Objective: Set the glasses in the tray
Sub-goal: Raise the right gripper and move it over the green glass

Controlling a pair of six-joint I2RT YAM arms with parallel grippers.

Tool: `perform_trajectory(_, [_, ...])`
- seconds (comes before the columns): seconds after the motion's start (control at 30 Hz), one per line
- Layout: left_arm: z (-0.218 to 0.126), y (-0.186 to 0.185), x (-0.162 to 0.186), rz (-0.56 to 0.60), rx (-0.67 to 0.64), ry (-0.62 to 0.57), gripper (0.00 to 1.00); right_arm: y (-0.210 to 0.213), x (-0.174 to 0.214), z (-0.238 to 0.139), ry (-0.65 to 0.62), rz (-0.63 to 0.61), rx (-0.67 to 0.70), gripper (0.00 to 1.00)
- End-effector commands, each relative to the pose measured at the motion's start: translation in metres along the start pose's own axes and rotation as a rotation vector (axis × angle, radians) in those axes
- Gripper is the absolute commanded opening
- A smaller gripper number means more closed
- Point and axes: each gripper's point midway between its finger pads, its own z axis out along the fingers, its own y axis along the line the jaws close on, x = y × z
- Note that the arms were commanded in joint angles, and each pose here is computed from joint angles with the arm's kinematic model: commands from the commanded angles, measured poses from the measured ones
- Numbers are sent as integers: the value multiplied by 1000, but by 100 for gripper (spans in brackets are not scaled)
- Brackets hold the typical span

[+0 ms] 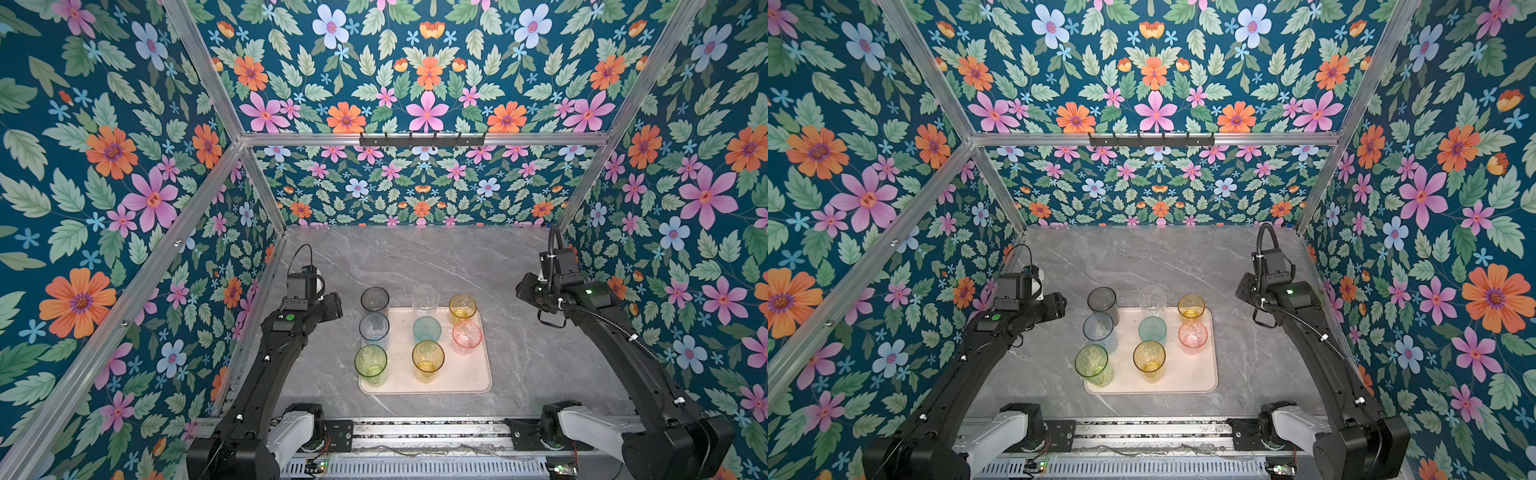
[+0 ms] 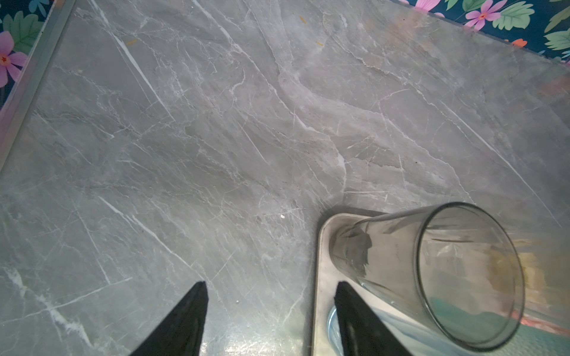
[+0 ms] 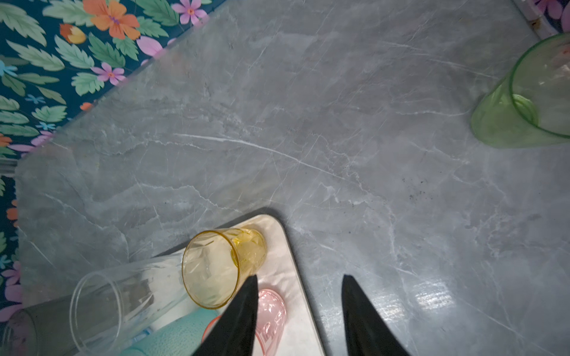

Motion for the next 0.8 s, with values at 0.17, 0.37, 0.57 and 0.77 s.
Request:
perform_trajectory(0.17, [0, 0, -3, 6, 0, -13, 68, -36, -46, -10, -147, 102, 69, 52])
perform_trajectory(0.37, [0, 0, -3, 6, -1, -13, 68, -78, -72, -11, -245, 197, 192, 58])
perform_trajectory(0.57, [1, 1, -3, 6, -4, -13, 69, -108, -91, -27, -377, 239, 345, 75])
perform_trajectory(0.77, [1, 1, -3, 5, -8, -11, 68, -135, -101, -33, -413, 333, 375, 75])
